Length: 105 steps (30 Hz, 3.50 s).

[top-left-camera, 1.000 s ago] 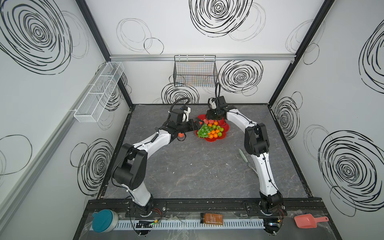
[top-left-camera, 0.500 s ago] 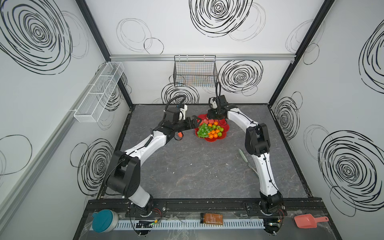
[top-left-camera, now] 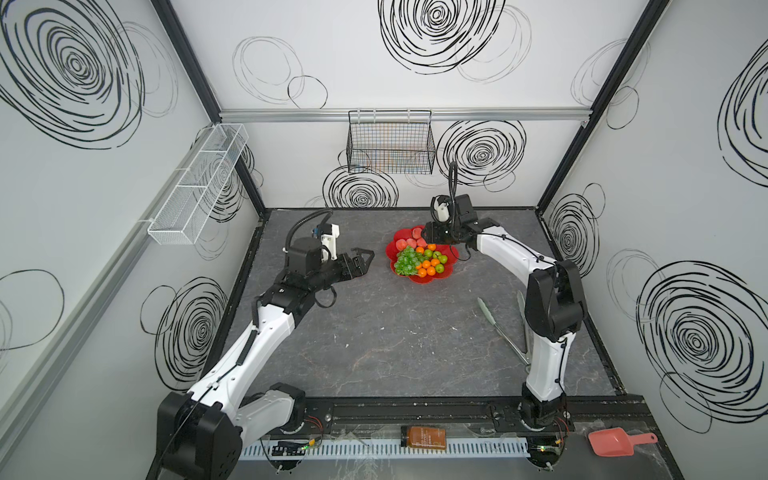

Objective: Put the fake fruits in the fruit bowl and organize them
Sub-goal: 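Lower the peach into the bowl and open the right gripper, then raise the right gripper and move it toward the last peach on the table, then lower the open right gripper down around the peach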

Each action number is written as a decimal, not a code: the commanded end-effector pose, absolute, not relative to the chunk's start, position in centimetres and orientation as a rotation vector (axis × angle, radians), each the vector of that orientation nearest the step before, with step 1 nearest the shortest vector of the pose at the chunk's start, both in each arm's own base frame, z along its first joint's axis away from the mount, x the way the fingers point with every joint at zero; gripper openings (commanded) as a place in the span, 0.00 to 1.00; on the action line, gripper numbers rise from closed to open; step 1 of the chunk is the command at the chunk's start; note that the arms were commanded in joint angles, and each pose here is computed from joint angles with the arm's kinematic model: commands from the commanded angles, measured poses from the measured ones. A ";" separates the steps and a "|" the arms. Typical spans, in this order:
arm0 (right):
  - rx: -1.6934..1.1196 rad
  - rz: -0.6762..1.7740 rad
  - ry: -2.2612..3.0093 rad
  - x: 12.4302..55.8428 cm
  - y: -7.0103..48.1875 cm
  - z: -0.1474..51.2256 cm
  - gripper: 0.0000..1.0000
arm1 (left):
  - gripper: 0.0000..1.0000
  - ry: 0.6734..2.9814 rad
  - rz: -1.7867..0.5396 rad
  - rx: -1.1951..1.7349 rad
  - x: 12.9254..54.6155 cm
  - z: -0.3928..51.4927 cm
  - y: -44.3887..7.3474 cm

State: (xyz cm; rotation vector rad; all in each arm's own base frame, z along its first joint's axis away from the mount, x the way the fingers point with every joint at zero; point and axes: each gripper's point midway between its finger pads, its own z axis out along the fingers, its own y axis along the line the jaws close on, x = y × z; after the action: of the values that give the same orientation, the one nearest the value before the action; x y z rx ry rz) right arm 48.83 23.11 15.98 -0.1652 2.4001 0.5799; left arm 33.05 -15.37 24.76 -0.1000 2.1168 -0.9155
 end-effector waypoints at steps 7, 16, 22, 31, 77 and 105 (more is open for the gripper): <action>-0.354 0.591 2.258 44.2 28.2 19.5 0.58 | 0.96 2.132 -0.850 -0.158 29.4 22.8 -12.8; -0.570 0.570 2.225 40.1 35.4 19.1 0.59 | 0.96 2.108 -0.795 -0.252 29.6 22.5 -9.5; -0.665 0.553 2.249 38.7 39.5 17.3 0.59 | 0.96 2.090 -0.812 -0.303 30.3 22.2 -7.8; -0.750 0.536 2.299 38.1 43.4 14.2 0.59 | 0.96 2.073 -0.823 -0.365 30.8 21.5 -6.0; -0.655 0.398 2.412 46.1 46.6 4.9 0.67 | 0.96 2.131 -0.855 -0.323 32.9 19.6 -7.2; -0.563 0.447 2.326 46.5 46.8 9.8 0.63 | 0.96 2.097 -0.814 -0.356 32.3 20.5 -5.9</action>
State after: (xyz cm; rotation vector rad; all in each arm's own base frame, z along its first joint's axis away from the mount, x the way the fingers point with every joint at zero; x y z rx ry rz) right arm 45.63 46.81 3.94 -0.6369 2.4313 0.4458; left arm 31.89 -6.81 18.38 -0.3719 2.1716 -0.8536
